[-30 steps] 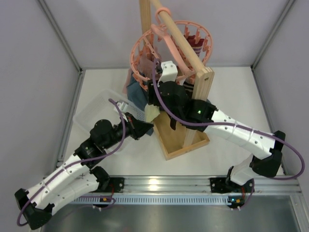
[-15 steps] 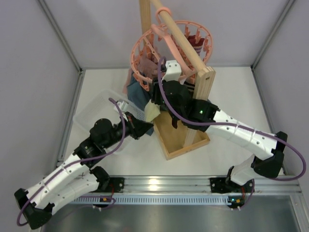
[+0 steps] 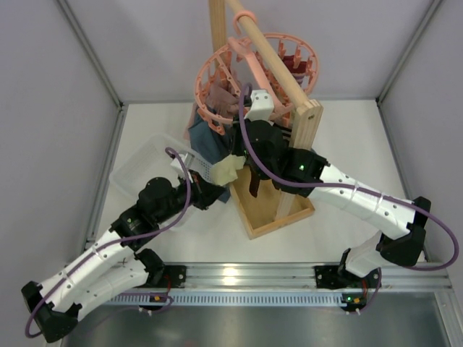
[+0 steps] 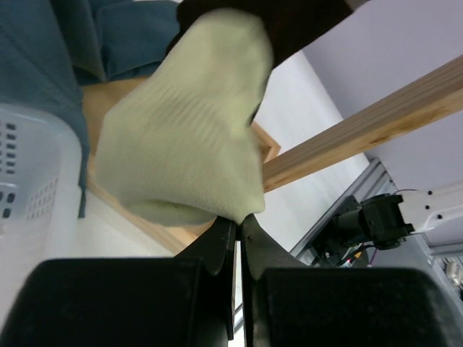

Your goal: Remove the socks clipped to the hanger

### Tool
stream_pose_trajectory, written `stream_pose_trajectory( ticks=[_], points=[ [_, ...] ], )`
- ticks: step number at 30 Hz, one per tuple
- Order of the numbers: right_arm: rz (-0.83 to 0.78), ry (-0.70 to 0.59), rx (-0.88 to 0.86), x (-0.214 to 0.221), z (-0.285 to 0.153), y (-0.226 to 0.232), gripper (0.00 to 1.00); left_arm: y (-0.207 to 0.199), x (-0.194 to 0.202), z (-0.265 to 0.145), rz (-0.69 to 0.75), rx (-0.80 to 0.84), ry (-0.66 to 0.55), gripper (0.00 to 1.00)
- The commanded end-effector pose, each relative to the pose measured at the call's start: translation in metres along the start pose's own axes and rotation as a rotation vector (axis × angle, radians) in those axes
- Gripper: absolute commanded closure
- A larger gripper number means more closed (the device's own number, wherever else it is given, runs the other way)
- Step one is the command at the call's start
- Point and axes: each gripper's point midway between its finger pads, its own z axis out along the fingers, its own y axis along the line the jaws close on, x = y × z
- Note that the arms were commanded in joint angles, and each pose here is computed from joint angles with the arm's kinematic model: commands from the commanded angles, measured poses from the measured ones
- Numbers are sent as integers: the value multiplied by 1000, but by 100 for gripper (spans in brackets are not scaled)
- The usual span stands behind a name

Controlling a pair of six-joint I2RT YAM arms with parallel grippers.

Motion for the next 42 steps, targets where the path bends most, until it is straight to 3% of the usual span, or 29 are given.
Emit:
stream_pose_trajectory(
  ticks=[1, 9, 20, 25, 27, 29, 31, 32, 34, 39, 42],
  points=[
    [55, -61, 34, -27, -2, -16, 100, 13, -14, -11, 28, -109, -30, 100],
    [20, -45, 23, -21, -1, -16, 100, 72, -47, -65, 45, -473, -222, 100],
    [-8, -27, 15, -9, 0, -17, 100, 122, -52, -99, 105, -799, -264, 100],
    [-10, -27, 1, -9, 0, -15, 100, 129, -47, -90, 68, -849, -246, 65],
    [-11, -26, -5, -9, -1, -15, 100, 132, -46, -88, 67, -870, -241, 42],
    [-12, -24, -8, -8, -2, -15, 100, 134, -45, -87, 58, -880, -244, 29],
    [-12, -22, -12, -8, -2, -15, 100, 133, -46, -86, 34, -875, -257, 14],
    [-13, -22, -17, -8, -3, -14, 100, 129, -48, -84, 16, -857, -266, 12],
    [-13, -17, -23, -7, -4, -14, 100, 115, -49, -74, 5, -771, -242, 12],
    [5, -3, -56, -6, -6, -7, 100, 44, -59, -28, 39, -310, -261, 14],
    [10, 5, -57, -6, -6, -6, 100, 30, -56, -10, 31, -197, -272, 15]
  ],
)
